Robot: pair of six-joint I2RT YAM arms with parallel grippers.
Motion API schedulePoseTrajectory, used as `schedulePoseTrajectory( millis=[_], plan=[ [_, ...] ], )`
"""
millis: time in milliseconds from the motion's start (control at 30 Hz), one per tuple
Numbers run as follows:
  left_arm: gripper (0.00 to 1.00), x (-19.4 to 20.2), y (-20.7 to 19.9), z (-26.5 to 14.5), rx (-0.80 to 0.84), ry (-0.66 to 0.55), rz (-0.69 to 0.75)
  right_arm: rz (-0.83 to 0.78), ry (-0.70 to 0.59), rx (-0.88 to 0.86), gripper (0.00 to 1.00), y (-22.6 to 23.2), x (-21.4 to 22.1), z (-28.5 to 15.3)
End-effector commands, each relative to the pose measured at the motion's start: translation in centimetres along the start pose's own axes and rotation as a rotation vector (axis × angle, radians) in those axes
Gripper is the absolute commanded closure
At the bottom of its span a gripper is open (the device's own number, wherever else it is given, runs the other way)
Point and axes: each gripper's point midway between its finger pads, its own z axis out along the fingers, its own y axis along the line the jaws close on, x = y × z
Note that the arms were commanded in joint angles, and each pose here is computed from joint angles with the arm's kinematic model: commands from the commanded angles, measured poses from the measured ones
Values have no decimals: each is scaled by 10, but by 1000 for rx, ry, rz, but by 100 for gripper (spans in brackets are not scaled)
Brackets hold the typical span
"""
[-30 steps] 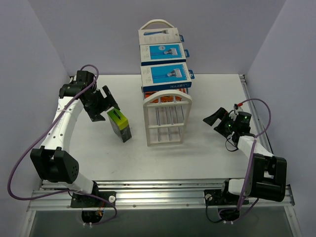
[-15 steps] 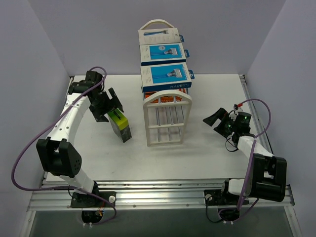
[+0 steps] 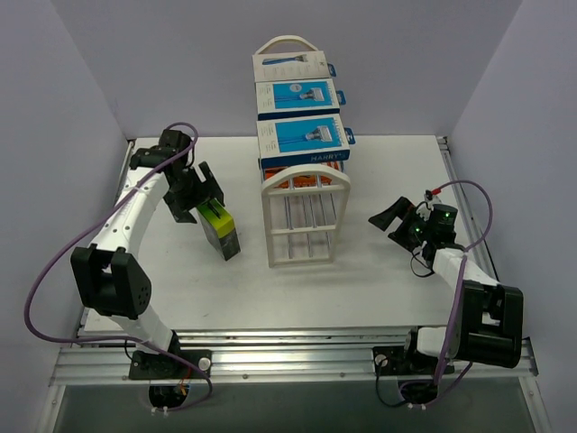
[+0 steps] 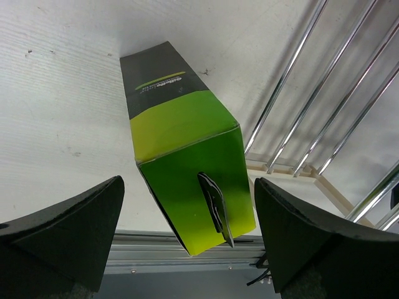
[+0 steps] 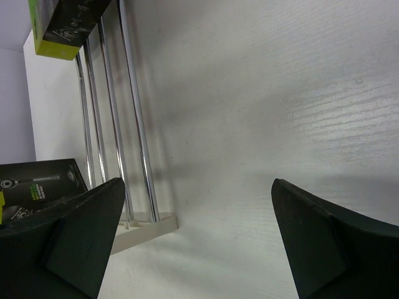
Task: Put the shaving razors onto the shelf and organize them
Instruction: Grab a shaving razor with the left arm
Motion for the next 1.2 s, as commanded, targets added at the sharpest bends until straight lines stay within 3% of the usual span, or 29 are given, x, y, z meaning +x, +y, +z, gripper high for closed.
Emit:
schedulePoseTrajectory(
  millis=[0, 200, 267, 300, 400, 433, 533, 933, 1167],
  plan=[
    [6, -5, -8, -4, -2, -30, 6, -4, 14, -22, 0, 2, 5, 2],
    [7, -1, -11, 2, 5, -31, 2, -5, 16, -20, 0, 2, 6, 2],
    [19, 0, -14, 2, 23, -28, 2, -6, 17, -18, 0, 2, 6, 3],
    [32, 2, -14, 2, 22, -25, 1, -7, 14, -19, 0, 2, 5, 2],
    [59, 4, -14, 1, 25, -22, 1, -8, 16, -21, 0, 3, 5, 3],
    [76, 4, -14, 1, 26, -21, 1, -7, 17, -20, 0, 3, 6, 3],
    [97, 8, -12, -3, 30, -24, 4, -9, 18, -18, 0, 2, 6, 3],
    [98, 21, -15, -41, 149, -78, 51, -9, 23, -10, 0, 1, 7, 4],
    [98, 19, -42, -59, 401, -119, 85, -9, 27, 3, 0, -2, 8, 5]
  ],
)
